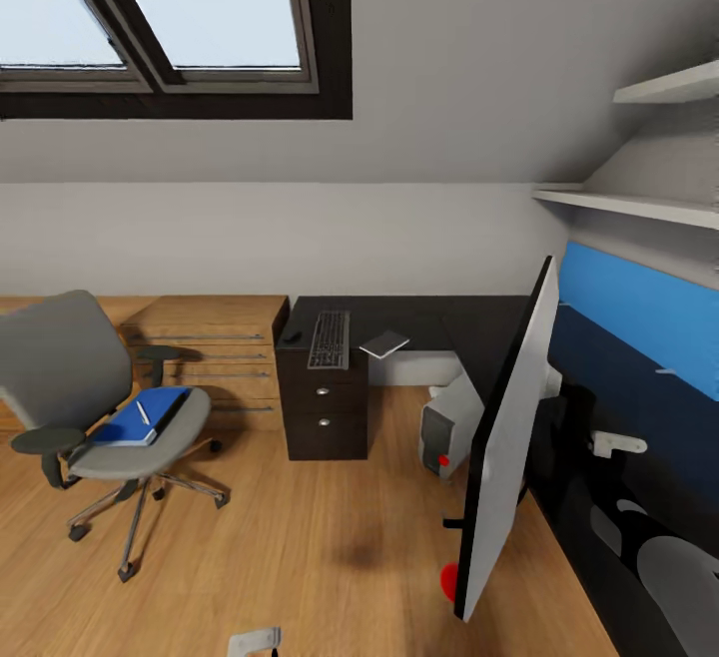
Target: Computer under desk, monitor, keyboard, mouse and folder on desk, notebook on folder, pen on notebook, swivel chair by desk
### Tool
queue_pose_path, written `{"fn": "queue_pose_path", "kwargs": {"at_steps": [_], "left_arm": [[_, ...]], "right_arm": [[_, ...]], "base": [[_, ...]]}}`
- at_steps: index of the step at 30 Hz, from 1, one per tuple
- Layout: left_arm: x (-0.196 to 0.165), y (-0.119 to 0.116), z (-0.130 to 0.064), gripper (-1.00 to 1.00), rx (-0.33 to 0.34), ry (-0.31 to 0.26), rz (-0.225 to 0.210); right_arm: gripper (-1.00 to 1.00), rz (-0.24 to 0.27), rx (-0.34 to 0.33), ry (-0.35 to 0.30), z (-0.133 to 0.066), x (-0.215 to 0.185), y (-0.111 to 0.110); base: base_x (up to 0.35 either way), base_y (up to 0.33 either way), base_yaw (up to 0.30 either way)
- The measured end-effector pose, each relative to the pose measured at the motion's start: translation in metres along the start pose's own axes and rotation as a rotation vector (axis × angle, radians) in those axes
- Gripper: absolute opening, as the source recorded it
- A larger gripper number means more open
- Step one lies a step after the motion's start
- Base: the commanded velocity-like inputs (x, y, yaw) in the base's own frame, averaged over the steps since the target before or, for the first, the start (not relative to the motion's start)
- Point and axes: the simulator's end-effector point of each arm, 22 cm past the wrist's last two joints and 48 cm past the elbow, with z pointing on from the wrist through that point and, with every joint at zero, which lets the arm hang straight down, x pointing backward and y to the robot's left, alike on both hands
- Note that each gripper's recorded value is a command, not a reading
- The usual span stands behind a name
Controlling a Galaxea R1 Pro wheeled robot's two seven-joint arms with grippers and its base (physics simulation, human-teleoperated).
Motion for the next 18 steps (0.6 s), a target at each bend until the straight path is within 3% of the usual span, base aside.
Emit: {"fn": "queue_pose_path", "kwargs": {"at_steps": [8, 18], "left_arm": [[0.0002, -0.0001, -0.0001, 1.0, 0.0, 0.001, 0.0], [0.0001, -0.0001, -0.0003, 1.0, 0.001, 0.0, 0.0]], "right_arm": [[-1.0, -0.003, -0.003, -0.001, -0.0001, -0.0003, 0.0006], [-1.0, 0.011, 0.008, -0.003, -0.0004, -0.0008, -0.0019]], "base": [[-0.325, -0.062, 0.0], [-0.221, -0.256, 0.0]]}}
